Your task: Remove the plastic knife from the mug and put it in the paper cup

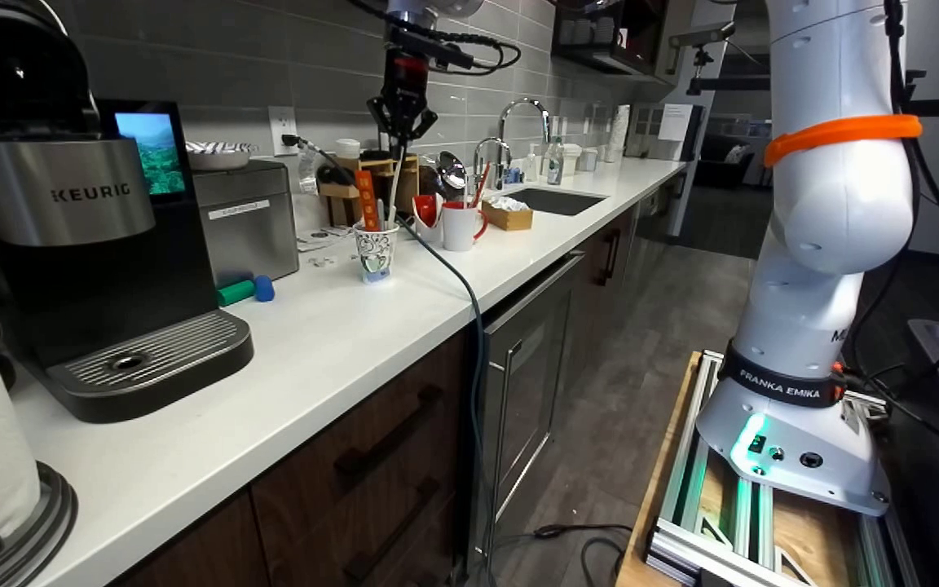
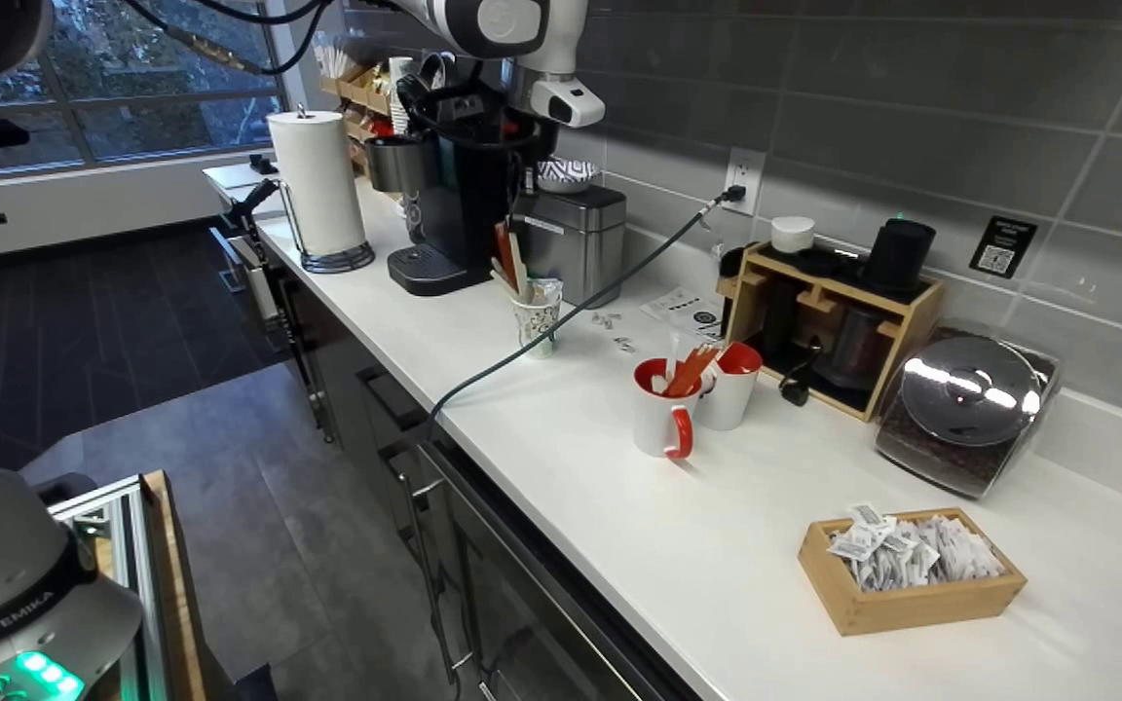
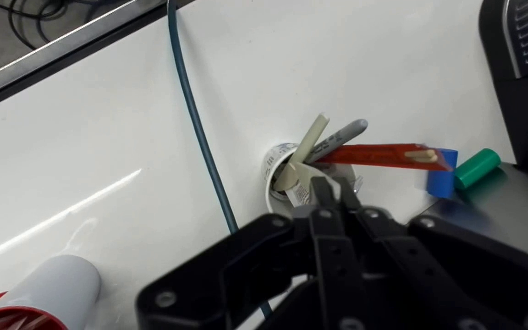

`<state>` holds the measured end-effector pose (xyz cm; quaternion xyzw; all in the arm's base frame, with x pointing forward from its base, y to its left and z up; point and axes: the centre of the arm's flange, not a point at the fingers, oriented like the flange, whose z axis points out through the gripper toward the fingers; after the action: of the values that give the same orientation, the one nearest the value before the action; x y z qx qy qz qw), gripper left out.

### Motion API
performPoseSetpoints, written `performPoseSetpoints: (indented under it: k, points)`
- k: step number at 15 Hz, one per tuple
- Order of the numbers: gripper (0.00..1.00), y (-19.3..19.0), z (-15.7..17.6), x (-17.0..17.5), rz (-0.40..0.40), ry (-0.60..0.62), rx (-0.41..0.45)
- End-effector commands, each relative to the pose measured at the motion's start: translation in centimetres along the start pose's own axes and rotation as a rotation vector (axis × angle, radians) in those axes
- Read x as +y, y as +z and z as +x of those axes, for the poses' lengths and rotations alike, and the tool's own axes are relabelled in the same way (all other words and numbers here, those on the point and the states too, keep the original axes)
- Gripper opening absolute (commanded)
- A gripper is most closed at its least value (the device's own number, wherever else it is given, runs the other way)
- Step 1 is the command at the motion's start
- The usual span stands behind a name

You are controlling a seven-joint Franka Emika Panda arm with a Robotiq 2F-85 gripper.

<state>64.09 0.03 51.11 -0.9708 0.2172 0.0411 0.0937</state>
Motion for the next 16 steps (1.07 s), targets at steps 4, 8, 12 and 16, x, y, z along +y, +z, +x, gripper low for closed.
performPoseSetpoints:
  k: [4,8,12,16]
  points:
    - [0.01,0.6,2.3,-2.4,-0.112,0.109,0.024]
    - [0.01,1.5,2.7,-3.6,-0.141,0.138,0.016]
    - [0.01,2.3,2.9,-4.7,-0.145,0.133,-0.004]
    - [0.01,3.3,3.1,-5.4,-0.15,0.135,-0.013]
